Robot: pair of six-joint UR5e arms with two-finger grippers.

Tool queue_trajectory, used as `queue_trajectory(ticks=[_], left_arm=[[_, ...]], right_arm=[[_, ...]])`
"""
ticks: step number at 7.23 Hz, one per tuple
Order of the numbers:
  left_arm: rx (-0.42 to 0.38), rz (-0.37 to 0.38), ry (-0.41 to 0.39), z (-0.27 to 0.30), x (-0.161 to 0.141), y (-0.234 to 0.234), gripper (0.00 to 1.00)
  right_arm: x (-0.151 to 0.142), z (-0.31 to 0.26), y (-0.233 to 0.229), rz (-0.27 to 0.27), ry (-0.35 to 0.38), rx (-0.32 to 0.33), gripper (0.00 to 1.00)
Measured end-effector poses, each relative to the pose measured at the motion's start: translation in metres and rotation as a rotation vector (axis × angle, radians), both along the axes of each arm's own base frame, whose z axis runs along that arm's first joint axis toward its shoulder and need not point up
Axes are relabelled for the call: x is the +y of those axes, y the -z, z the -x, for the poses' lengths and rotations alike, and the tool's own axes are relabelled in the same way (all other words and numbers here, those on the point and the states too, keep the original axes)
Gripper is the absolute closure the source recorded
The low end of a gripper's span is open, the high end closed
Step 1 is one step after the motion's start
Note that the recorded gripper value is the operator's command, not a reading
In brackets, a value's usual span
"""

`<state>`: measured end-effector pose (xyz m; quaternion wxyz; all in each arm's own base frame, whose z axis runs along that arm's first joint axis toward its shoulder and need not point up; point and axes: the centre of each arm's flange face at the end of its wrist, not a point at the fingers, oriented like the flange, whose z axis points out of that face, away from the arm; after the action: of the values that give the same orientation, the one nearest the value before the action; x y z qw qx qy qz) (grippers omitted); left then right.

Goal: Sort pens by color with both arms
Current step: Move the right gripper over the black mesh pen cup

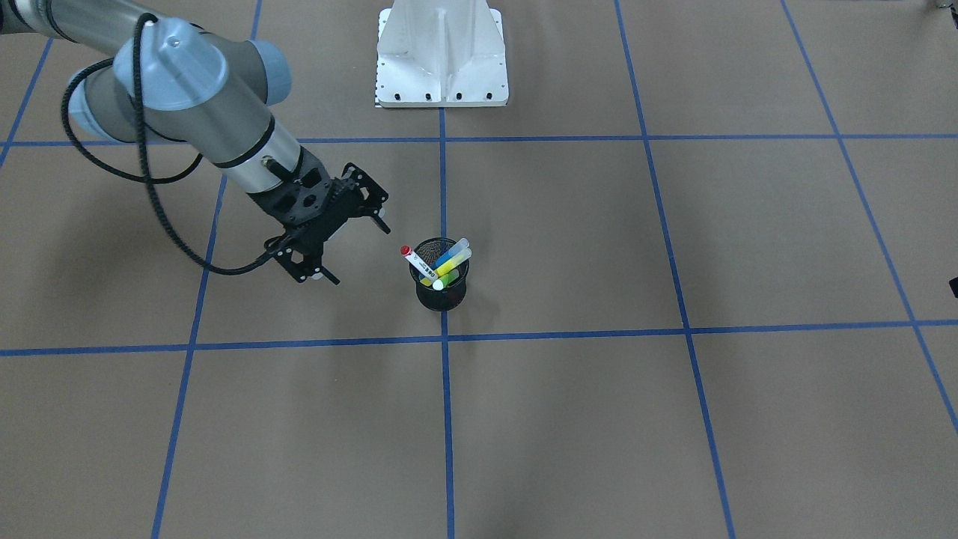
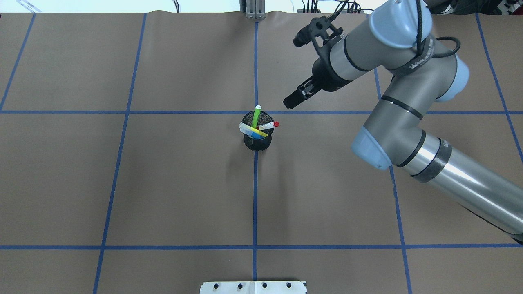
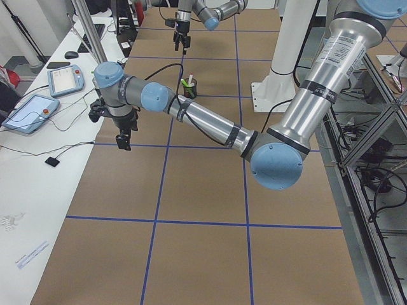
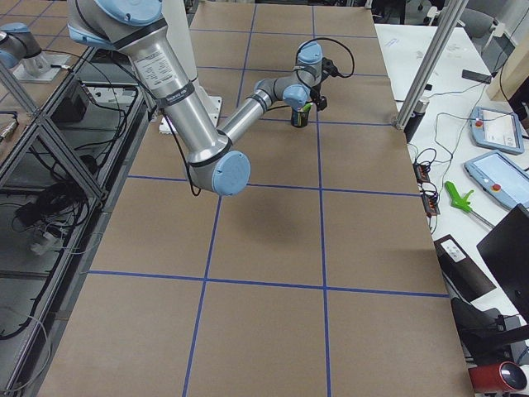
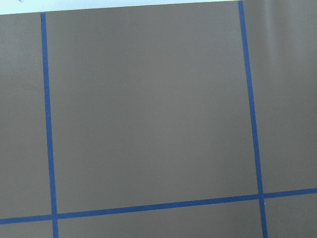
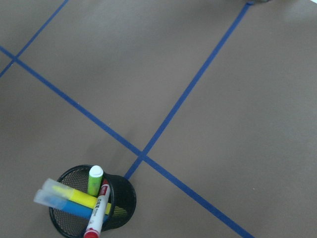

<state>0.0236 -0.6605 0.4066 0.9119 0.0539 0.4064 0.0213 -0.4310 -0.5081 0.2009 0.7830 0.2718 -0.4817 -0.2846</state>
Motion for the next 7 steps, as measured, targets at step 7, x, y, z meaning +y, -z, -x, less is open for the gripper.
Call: queue_trajectory(ticks=[7], left_arm=[[0.025, 0.119, 0.079, -0.014, 0.039, 0.052, 0.01]], right_arm=[[0.045, 0.086, 0.046, -0.099, 0.034, 0.093, 0.27]])
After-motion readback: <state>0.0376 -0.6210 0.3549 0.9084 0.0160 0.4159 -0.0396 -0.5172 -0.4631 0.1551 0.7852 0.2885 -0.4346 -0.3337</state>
